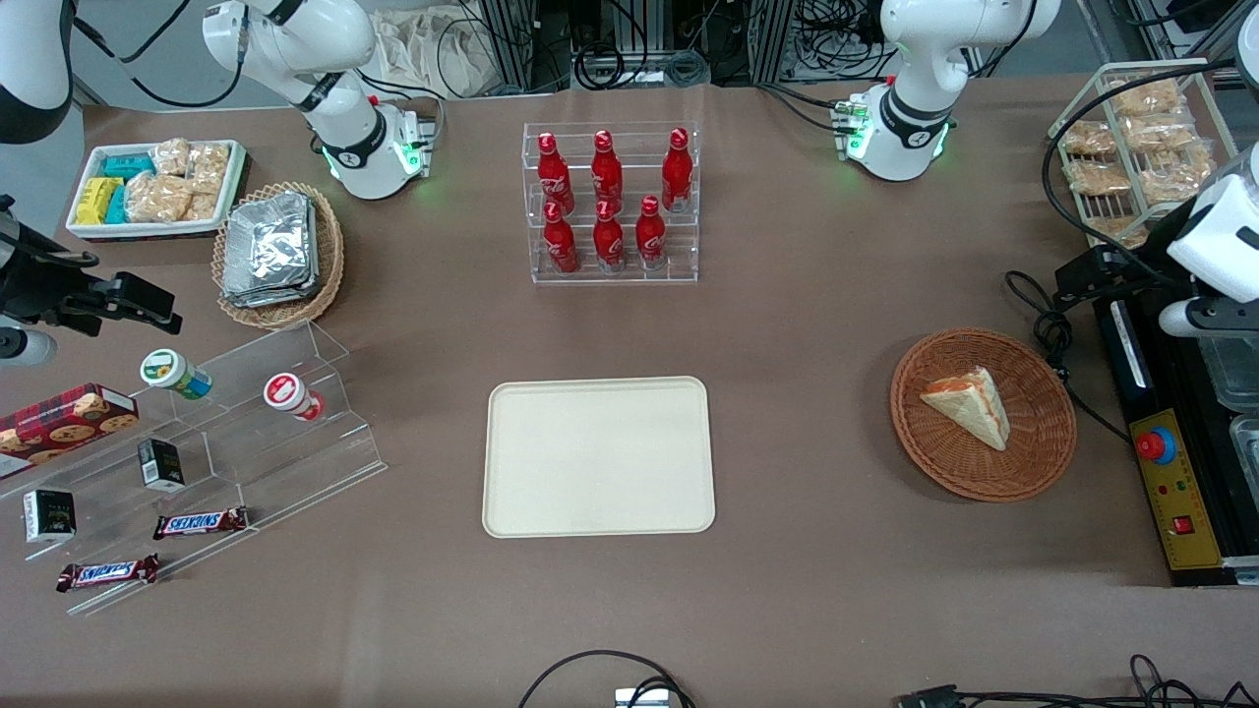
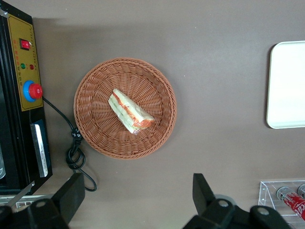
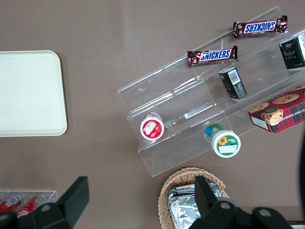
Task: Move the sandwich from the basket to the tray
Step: 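Move the left gripper down over the wrapped sandwich in the wicker basket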
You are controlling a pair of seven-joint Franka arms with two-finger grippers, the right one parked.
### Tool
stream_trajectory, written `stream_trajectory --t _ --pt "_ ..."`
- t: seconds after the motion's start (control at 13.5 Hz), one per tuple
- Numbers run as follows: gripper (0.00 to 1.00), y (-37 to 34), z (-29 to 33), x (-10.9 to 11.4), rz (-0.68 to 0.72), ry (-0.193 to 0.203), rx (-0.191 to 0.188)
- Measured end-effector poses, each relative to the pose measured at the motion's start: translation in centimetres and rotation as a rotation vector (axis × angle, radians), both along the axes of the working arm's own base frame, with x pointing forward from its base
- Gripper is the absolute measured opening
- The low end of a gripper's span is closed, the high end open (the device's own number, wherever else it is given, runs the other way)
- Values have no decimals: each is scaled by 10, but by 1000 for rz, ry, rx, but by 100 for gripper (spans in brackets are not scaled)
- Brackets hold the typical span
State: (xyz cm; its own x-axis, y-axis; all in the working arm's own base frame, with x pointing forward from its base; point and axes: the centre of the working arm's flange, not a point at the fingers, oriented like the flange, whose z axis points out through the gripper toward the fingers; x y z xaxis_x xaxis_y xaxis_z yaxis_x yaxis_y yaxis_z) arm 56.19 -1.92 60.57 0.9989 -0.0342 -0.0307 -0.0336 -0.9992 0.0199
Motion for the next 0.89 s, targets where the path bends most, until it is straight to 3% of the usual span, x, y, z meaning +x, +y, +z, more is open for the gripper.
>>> stream_trajectory --t 0.37,0.59,0.89 --pt "100 1 -4 2 26 8 2" --pt "100 5 -33 10 124 47 36" --pt "100 6 -94 17 275 34 50"
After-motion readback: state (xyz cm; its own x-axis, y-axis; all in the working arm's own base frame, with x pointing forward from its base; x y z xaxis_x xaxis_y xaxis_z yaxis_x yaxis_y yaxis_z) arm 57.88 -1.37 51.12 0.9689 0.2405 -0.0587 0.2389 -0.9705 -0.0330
